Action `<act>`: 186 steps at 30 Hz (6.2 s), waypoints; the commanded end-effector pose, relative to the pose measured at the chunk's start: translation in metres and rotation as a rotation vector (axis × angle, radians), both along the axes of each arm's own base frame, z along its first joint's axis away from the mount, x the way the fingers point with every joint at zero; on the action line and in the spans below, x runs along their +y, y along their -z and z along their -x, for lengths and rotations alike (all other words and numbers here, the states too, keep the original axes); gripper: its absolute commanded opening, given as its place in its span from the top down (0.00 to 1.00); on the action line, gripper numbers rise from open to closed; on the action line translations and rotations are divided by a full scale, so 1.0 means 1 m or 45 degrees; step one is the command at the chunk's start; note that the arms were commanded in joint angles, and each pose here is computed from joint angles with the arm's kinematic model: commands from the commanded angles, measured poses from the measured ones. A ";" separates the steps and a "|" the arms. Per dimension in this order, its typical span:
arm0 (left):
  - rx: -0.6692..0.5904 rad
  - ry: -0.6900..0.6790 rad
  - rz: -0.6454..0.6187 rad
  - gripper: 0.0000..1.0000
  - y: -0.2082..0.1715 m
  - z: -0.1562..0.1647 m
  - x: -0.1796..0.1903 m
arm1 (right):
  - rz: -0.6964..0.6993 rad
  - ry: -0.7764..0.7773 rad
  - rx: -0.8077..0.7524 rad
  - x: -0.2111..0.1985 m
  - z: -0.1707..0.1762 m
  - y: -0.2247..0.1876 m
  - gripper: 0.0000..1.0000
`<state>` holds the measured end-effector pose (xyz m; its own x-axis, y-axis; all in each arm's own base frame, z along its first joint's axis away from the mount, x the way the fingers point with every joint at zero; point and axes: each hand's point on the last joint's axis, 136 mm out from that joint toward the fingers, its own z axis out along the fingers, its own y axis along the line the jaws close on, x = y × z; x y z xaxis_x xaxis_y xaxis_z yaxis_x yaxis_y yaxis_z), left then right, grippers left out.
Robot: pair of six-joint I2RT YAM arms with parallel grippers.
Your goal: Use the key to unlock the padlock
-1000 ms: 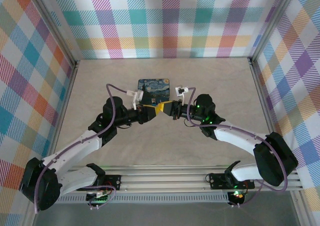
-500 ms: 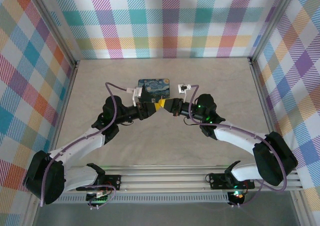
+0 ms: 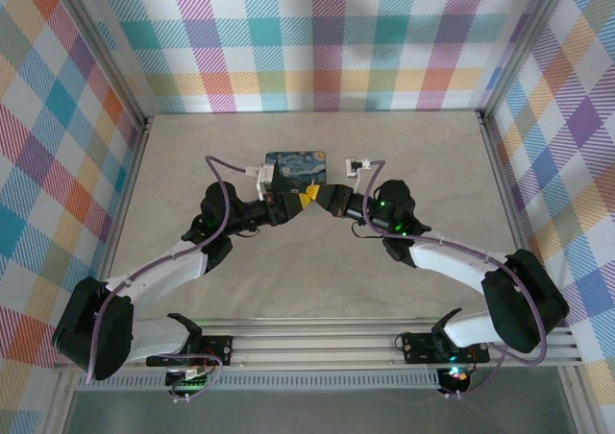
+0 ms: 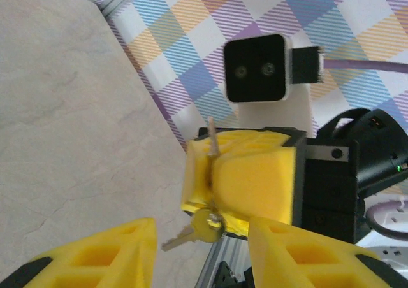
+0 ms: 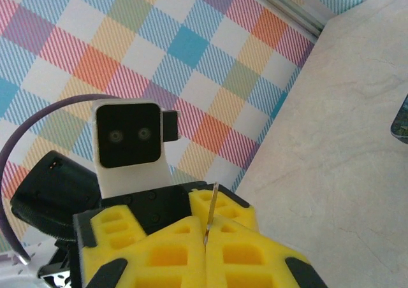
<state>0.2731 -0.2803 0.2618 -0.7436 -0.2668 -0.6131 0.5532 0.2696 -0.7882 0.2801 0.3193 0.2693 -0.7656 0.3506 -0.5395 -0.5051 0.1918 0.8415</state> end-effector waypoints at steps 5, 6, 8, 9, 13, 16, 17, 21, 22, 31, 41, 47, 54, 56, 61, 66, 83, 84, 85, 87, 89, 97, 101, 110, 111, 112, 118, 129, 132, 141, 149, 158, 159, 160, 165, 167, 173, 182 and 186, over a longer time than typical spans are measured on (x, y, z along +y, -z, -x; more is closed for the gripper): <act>-0.365 -0.026 -0.230 0.57 -0.007 0.013 0.003 | 0.068 0.115 0.212 -0.005 -0.011 0.024 1.00; -0.432 -0.052 -0.288 0.56 -0.005 0.015 0.006 | 0.096 0.130 0.243 -0.007 -0.011 0.028 1.00; -0.545 -0.099 -0.360 0.55 -0.004 0.015 0.013 | 0.127 0.148 0.240 -0.009 -0.010 0.028 1.00; -0.579 -0.121 -0.386 0.54 -0.004 0.015 0.016 | 0.141 0.153 0.221 -0.010 -0.009 0.025 1.00; -0.719 -0.158 -0.498 0.52 -0.001 0.012 0.019 | 0.191 0.182 0.164 -0.012 -0.008 0.016 1.00; -0.766 -0.147 -0.550 0.52 0.003 0.010 0.015 | 0.179 0.199 0.173 -0.013 -0.009 0.015 1.00; -0.769 -0.137 -0.559 0.53 0.006 0.009 0.013 | 0.173 0.202 0.184 -0.013 -0.010 0.014 1.00; -0.808 -0.119 -0.574 0.53 0.009 0.006 0.000 | 0.153 0.207 0.224 -0.013 -0.010 0.013 1.00; -0.820 -0.121 -0.569 0.54 0.009 0.004 -0.003 | 0.154 0.206 0.229 -0.012 -0.009 0.012 1.00; -0.856 -0.062 -0.561 0.54 0.007 -0.004 -0.024 | 0.155 0.218 0.233 -0.015 -0.008 0.009 1.00; -0.845 -0.044 -0.569 0.71 0.011 -0.013 -0.034 | 0.145 0.197 0.240 -0.012 -0.007 0.006 1.00; -0.846 -0.028 -0.598 1.00 0.015 -0.015 -0.036 | 0.149 0.170 0.245 -0.011 -0.003 0.007 1.00; -0.846 -0.002 -0.644 1.00 0.023 -0.009 -0.032 | 0.153 0.162 0.235 -0.014 0.002 0.002 0.90; -0.843 0.007 -0.652 1.00 0.024 -0.008 -0.031 | 0.155 0.166 0.228 -0.015 0.002 -0.002 0.81; -0.844 0.022 -0.667 1.00 0.025 -0.004 -0.029 | 0.203 0.149 0.222 -0.016 0.003 -0.008 0.68; -0.848 0.033 -0.666 1.00 0.024 -0.002 -0.028 | 0.232 0.132 0.241 -0.018 0.002 -0.007 0.66; -0.858 0.150 -0.720 1.00 0.024 0.015 -0.025 | 0.386 0.050 0.301 -0.030 0.007 0.016 0.54; -0.854 0.161 -0.724 1.00 0.025 0.017 -0.025 | 0.410 0.033 0.282 -0.030 0.009 0.015 0.53; -0.850 0.172 -0.725 1.00 0.025 0.018 -0.025 | 0.443 0.017 0.252 -0.030 0.010 0.014 0.53; -0.845 0.194 -0.726 1.00 0.025 0.021 -0.025 | 0.513 -0.008 0.218 -0.032 0.013 0.013 0.53; -0.839 0.213 -0.728 1.00 0.025 0.023 -0.026 | 0.561 -0.049 0.178 -0.032 0.017 0.010 0.53; -0.770 0.368 -0.825 1.00 0.034 0.032 -0.027 | 0.606 -0.237 0.120 -0.020 0.030 0.011 0.51; -0.743 0.421 -0.841 1.00 0.031 0.036 -0.028 | 0.587 -0.325 0.204 -0.010 0.032 0.030 0.52; -0.738 0.424 -0.849 1.00 0.030 0.038 -0.025 | 0.634 -0.236 0.266 -0.017 0.021 0.053 0.87; -0.735 0.424 -0.855 1.00 0.031 0.038 -0.024 | 0.633 -0.210 0.278 -0.020 0.019 0.054 0.89; -0.736 0.423 -0.856 1.00 0.031 0.038 -0.024 | 0.628 -0.187 0.290 -0.024 0.017 0.056 0.91; -0.739 0.420 -0.864 1.00 0.032 0.038 -0.023 | 0.561 -0.072 0.337 -0.039 0.007 0.063 0.92; -0.703 0.406 -0.851 1.00 0.034 0.039 -0.023 | 0.395 0.069 0.286 -0.048 -0.003 0.053 1.00; -0.710 0.373 -0.852 1.00 0.035 0.038 -0.022 | 0.360 0.089 0.283 -0.048 -0.006 0.049 1.00; -0.865 0.158 -0.962 0.64 0.027 0.028 -0.010 | 0.483 0.254 0.438 -0.067 -0.009 0.043 1.00; -1.168 -0.029 -1.041 0.52 0.006 0.029 -0.039 | 0.545 0.360 0.480 -0.080 -0.004 0.039 1.00; -1.280 -0.084 -1.073 0.47 0.005 0.013 -0.076 | 0.535 0.351 0.510 -0.080 0.001 0.037 1.00; -1.280 -0.082 -1.073 0.47 0.006 0.011 -0.079 | 0.534 0.354 0.506 -0.081 0.001 0.036 1.00; -1.275 -0.080 -1.079 0.47 0.009 0.009 -0.081 | 0.531 0.354 0.504 -0.081 0.001 0.034 1.00; -1.255 -0.125 -1.075 0.47 0.012 -0.002 -0.090 | 0.522 0.342 0.506 -0.079 0.002 0.032 1.00; -1.245 -0.146 -1.083 0.47 0.013 -0.006 -0.091 | 0.518 0.338 0.511 -0.079 0.003 0.032 1.00; -1.219 -0.143 -1.131 0.60 0.023 -0.013 -0.094 | 0.510 0.349 0.514 -0.081 0.005 0.029 1.00; -1.111 -0.137 -1.093 1.00 0.028 -0.011 -0.087 | 0.466 0.383 0.495 -0.086 0.006 0.017 0.92; -0.940 -0.057 -0.893 1.00 0.027 -0.011 -0.077 | 0.467 0.408 0.392 -0.093 0.008 0.001 0.70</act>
<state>0.2835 -0.3689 0.2310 -0.0034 0.4115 -0.9114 0.7748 0.5773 0.2578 0.2775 0.2246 0.2256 -0.8276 0.4308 -0.3597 0.0011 0.6423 0.7665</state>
